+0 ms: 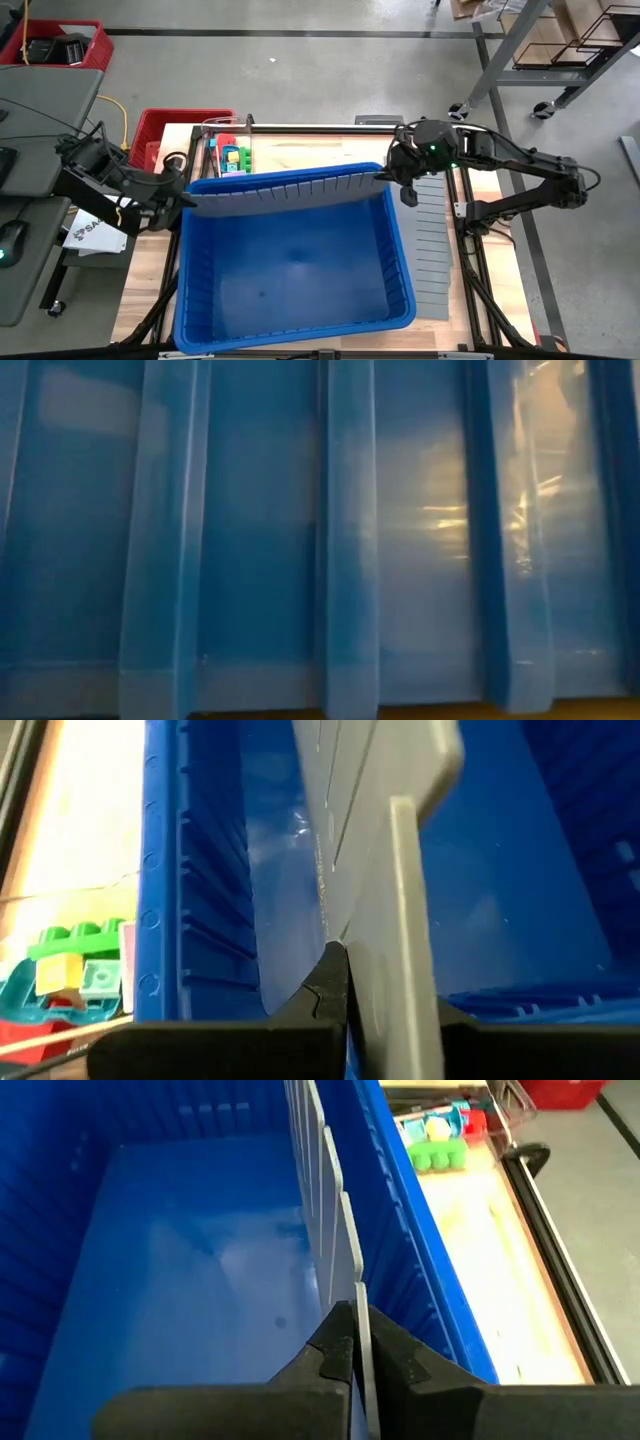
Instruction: Sort blocks
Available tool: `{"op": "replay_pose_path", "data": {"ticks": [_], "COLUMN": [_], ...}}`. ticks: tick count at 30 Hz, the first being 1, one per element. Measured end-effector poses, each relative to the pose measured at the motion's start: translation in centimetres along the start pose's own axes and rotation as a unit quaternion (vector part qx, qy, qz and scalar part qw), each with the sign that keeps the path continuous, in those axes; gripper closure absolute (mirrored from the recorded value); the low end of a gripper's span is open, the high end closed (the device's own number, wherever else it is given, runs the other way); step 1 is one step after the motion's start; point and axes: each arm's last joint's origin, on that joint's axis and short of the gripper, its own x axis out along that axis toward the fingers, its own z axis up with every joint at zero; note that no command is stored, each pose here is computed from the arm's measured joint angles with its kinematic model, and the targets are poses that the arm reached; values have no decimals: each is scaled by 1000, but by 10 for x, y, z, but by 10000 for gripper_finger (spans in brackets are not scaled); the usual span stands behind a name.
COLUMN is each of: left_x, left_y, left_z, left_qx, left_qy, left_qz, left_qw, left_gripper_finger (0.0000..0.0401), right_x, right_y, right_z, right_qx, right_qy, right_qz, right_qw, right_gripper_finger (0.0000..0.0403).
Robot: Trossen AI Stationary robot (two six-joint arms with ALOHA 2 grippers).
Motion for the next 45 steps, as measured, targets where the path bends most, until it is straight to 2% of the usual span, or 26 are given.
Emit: {"op": "replay_pose_path", "data": {"ticks": [19, 25, 30, 34, 41, 45], "left_x": [1, 25, 36, 41, 44, 46], "left_y": [1, -3, -6, -8, -12, -13], "left_z": [-2, -7, -8, -8, -7, -8], "left_qx": [-56, -72, -75, -69, -61, -73], "left_qy": [6, 32, 28, 35, 44, 63], "left_qz": [18, 38, 51, 42, -9, -11], "left_qw": [998, 996, 996, 996, 997, 995], "left_gripper_finger": [400, 400, 400, 400, 391, 375], "right_x": [11, 12, 12, 17, 28, 29], "right_y": [-2, -1, 0, 6, 16, 20], "right_z": [-2, -3, -5, -8, -13, -11], "right_qx": [8, 15, 16, 9, -3, -7], "right_qy": [28, 31, 41, 68, 113, 106], "right_qz": [-5, -1, 4, 16, 33, 41], "right_qw": [1000, 999, 999, 998, 993, 993], "right_gripper_finger": [403, 403, 403, 403, 403, 403]}}
